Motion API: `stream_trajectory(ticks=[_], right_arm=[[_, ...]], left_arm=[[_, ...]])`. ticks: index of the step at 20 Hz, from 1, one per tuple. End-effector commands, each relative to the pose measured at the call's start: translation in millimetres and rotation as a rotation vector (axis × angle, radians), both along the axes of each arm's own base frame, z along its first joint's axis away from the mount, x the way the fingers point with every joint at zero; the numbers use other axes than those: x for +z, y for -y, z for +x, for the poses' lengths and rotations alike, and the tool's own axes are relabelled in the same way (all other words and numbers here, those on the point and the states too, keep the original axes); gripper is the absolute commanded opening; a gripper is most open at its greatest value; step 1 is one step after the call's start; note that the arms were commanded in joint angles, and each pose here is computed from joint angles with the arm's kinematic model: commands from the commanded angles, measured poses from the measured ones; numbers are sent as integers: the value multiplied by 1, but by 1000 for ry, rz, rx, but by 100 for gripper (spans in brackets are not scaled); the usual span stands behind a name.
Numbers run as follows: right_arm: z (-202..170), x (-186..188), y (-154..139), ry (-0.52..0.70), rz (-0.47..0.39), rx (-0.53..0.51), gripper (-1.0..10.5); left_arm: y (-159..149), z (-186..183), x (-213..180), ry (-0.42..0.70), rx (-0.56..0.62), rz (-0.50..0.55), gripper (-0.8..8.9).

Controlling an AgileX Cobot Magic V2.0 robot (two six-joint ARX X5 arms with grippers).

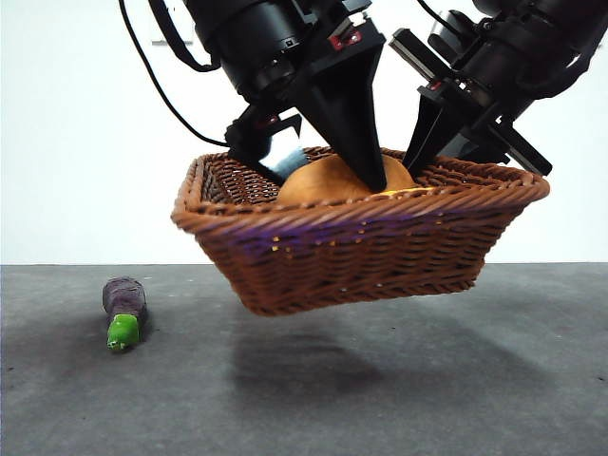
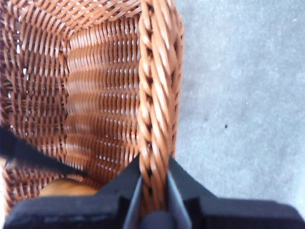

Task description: Help me put the vegetables on the table into the basket

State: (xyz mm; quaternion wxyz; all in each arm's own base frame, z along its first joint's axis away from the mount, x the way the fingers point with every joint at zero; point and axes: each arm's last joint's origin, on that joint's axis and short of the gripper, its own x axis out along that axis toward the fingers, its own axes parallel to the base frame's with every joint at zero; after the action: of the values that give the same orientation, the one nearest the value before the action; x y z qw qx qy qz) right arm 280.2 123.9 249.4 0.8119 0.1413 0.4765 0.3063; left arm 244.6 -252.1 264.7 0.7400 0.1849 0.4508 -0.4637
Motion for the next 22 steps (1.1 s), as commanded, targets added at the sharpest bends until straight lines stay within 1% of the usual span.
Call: stream_trajectory(ticks=[1, 4, 5, 6, 8, 9, 10, 11, 12, 14, 17, 19, 22], right_arm=[[1, -1, -1, -2, 19, -2, -12], [2, -1, -1, 4, 14, -2, -12], [2, -1, 0, 12, 9, 2, -12], [3, -1, 2, 15, 9, -1, -12], [6, 2, 11, 27, 10, -29, -12], [7, 6, 18, 42, 12, -48, -12], [9, 13, 26, 65, 21, -73, -12], [10, 22, 34, 88, 41, -89, -12], [10, 30, 40, 111, 52, -96, -12], [9, 48, 48, 152, 50, -99, -12], [5, 69, 51, 194, 30, -78, -12], [2, 75, 51, 194, 16, -61, -12], [-2, 77, 52, 180, -8, -39, -12]], left_arm=[[-8, 0, 9, -14, 65, -32, 507], [-33, -3, 41, 29, 155, -111, 507], [-47, -5, 56, 60, 216, -139, 507], [-63, -8, 70, 106, 297, -138, 507], [-104, -17, 94, 205, 509, -94, 507], [-125, -20, 101, 215, 603, -68, 507], [-145, -20, 102, 180, 695, -42, 507], [-160, -17, 98, 127, 766, -14, 507], [-168, -11, 93, 97, 803, 9, 507], [-172, 5, 81, 48, 868, 22, 507], [-161, 37, 48, -53, 922, 59, 507], [-151, 58, 19, -123, 941, 109, 508], [-147, 82, -21, -209, 985, 179, 507]])
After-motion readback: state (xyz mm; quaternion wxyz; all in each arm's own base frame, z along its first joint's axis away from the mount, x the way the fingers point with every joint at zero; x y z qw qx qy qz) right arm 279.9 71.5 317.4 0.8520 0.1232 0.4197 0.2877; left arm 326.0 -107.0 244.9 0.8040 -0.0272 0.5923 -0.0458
